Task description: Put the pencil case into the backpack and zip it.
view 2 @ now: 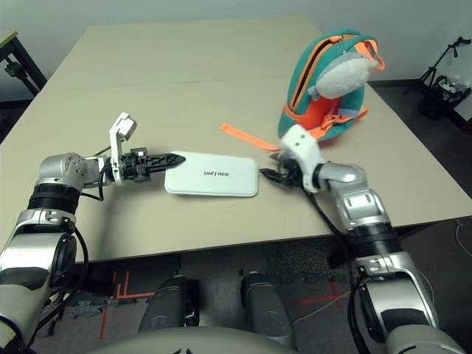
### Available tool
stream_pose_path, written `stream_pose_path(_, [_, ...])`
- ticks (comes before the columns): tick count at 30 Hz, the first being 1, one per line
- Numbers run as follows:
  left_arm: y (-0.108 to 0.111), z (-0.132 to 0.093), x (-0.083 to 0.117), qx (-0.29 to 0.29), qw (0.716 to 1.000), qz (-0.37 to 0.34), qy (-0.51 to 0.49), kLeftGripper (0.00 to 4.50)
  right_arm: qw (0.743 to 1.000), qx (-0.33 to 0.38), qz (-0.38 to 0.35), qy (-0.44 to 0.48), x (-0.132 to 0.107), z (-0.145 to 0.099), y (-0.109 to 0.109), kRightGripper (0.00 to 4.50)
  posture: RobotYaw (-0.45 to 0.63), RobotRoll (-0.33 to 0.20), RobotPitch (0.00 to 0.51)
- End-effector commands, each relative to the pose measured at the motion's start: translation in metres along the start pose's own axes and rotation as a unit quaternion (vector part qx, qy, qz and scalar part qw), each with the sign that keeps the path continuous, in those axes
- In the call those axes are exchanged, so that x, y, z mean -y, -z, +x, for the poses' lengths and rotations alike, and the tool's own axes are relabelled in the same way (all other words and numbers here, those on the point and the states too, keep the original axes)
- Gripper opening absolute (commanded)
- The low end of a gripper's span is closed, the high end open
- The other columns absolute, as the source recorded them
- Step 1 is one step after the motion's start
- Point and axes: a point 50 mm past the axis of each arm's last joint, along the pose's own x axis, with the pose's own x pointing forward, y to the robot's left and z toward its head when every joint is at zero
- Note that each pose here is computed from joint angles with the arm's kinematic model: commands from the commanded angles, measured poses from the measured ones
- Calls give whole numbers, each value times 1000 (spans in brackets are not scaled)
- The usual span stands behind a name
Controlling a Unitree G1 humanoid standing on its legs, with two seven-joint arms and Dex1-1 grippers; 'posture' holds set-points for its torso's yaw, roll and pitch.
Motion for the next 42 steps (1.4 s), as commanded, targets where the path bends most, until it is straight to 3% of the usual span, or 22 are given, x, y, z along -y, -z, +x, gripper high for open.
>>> stream_pose_path(1, [-9, -12, 4, 32, 999, 21, -21, 1353, 996, 36, 54, 68, 24, -24, -4, 4500, -108, 0, 72])
stream_pose_path(7, [-17, -14, 14, 59, 997, 38, -10, 1345, 986, 76, 83, 126, 46, -38, -14, 4500, -101, 0, 69])
stream_pose_path(17, [-28, -24, 37, 80, 994, 74, 14, 1336, 976, 94, 86, 178, 74, -19, -26, 4500, -67, 0, 58])
stream_pose_path(32, [-31, -32, 47, 97, 991, 95, 3, 1336, 975, 99, 96, 173, 73, 13, -30, 4500, -42, 0, 45])
stream_pose_path(35, [-32, -34, 47, 102, 990, 97, -1, 1336, 975, 104, 100, 169, 72, 16, -30, 3874, -42, 0, 42])
stream_pose_path(42, [-40, -36, 42, 129, 982, 132, -35, 1336, 977, 104, 96, 160, 68, 19, -28, 1219, -48, 0, 38])
